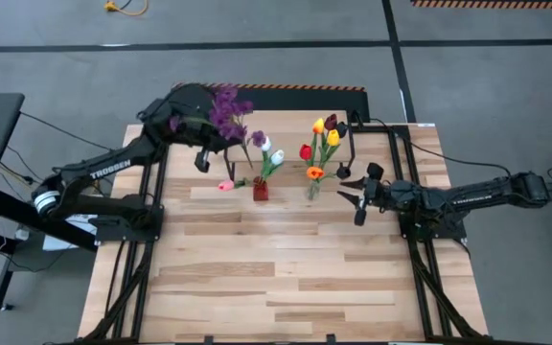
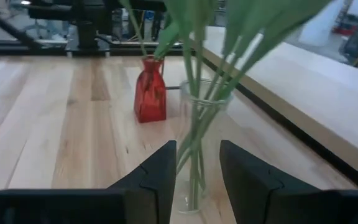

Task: Pick and place flowers into a vace then onto a shelf
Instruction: Put the violet flowers into the red vase

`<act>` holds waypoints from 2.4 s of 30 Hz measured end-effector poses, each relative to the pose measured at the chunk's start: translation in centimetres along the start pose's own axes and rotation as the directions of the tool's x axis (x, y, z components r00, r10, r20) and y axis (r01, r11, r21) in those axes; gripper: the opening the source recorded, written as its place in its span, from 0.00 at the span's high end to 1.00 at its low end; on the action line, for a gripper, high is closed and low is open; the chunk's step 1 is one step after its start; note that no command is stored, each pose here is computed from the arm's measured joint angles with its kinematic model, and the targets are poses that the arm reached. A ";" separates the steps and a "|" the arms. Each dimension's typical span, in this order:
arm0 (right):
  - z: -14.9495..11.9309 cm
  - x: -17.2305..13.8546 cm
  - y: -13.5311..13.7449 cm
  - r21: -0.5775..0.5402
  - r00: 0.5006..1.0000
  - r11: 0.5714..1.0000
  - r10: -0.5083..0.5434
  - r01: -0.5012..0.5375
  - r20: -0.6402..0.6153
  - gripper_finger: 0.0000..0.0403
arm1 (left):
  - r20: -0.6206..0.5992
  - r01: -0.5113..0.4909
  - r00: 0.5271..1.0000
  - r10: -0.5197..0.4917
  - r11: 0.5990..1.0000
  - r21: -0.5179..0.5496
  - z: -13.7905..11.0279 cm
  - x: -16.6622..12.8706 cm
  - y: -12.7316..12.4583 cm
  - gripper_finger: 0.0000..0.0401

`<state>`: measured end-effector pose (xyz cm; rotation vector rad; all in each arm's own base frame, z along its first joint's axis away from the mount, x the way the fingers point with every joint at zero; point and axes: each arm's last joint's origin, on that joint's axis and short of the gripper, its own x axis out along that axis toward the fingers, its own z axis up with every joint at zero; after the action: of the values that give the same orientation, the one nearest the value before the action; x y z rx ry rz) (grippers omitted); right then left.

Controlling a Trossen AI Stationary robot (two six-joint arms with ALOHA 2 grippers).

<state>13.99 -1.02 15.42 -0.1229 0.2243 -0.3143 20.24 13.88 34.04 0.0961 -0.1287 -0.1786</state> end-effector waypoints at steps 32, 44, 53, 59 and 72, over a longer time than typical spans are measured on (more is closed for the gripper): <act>-0.8 0.1 -0.3 0.130 0.997 0.991 -0.017 0.028 -0.082 0.71 | 0.008 -0.304 0.953 0.304 0.953 0.003 -5.9 0.2 -4.0 0.99; -0.8 0.1 -0.3 0.150 0.996 0.988 -0.016 0.028 -0.084 0.71 | -0.006 -0.306 0.952 0.306 0.952 -0.013 -6.6 0.5 -4.8 0.99; -0.8 0.1 -0.3 0.152 0.997 0.988 -0.017 0.028 -0.078 0.71 | -0.056 -0.330 0.943 0.328 0.944 -0.026 -7.1 0.7 -5.1 0.99; -0.8 0.1 -0.3 0.152 0.997 0.988 -0.018 0.029 -0.078 0.71 | -0.076 -0.335 0.940 0.332 0.942 -0.032 -7.3 0.7 -5.1 0.99; -0.8 0.1 -0.3 0.152 0.997 0.988 -0.018 0.030 -0.077 0.71 | -0.093 -0.320 0.945 0.313 0.944 -0.079 -9.2 1.9 -4.4 0.99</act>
<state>13.78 -1.39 14.73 0.0381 0.2727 -0.3596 22.64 10.02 24.71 -0.0115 -0.0550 0.1414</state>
